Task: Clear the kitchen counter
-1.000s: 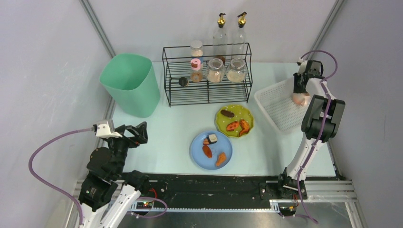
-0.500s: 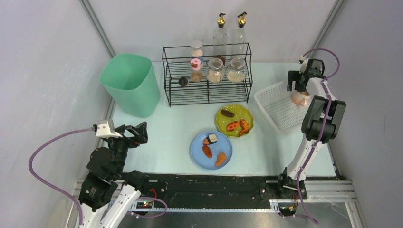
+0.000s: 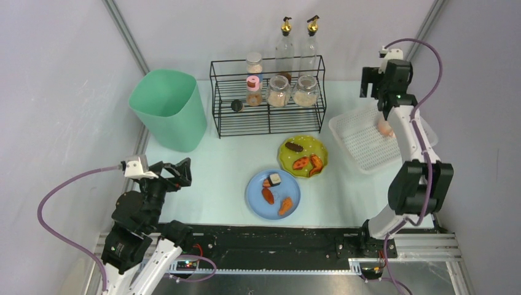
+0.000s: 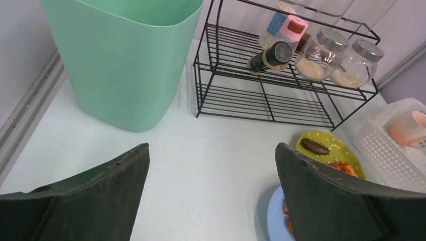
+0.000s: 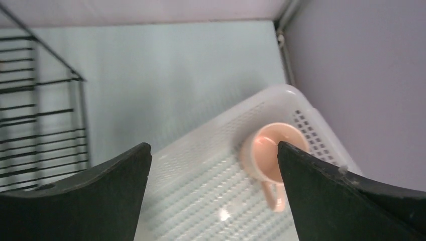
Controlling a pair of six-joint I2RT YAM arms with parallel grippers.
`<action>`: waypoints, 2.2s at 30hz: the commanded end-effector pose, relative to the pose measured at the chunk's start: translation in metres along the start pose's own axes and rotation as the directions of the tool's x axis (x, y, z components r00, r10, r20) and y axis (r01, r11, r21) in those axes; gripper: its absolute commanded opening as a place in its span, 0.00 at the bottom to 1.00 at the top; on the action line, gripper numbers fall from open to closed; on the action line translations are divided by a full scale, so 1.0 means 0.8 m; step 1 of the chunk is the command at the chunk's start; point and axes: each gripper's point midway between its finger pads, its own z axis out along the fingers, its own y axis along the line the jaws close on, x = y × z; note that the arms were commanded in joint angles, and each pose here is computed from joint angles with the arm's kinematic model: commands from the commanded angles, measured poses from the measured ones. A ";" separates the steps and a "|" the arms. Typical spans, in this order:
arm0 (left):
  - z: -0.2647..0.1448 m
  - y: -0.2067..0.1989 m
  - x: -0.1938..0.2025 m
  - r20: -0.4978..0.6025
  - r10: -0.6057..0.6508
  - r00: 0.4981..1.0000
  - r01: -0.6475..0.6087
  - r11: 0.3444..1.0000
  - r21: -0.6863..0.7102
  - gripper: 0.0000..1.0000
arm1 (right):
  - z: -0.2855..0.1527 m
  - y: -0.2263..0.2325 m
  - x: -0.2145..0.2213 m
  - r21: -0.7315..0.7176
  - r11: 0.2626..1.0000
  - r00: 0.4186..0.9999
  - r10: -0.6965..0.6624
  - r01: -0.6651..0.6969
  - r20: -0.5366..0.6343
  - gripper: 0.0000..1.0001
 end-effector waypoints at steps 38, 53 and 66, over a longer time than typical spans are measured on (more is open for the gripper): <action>0.047 -0.149 0.219 -0.670 0.084 0.738 0.060 0.980 0.190 0.98 | -0.328 0.292 0.178 -0.484 0.797 0.931 0.338 -0.362 -0.140 0.95; 0.041 -0.164 0.336 -0.824 0.075 0.561 0.133 0.975 0.180 0.98 | -0.331 0.305 0.217 -0.501 0.818 0.959 0.232 -0.282 -0.161 0.95; 0.033 -0.168 0.400 -0.890 0.096 0.447 0.162 0.969 0.186 0.77 | -0.329 0.302 0.226 -0.500 0.823 0.963 0.218 -0.270 -0.161 0.95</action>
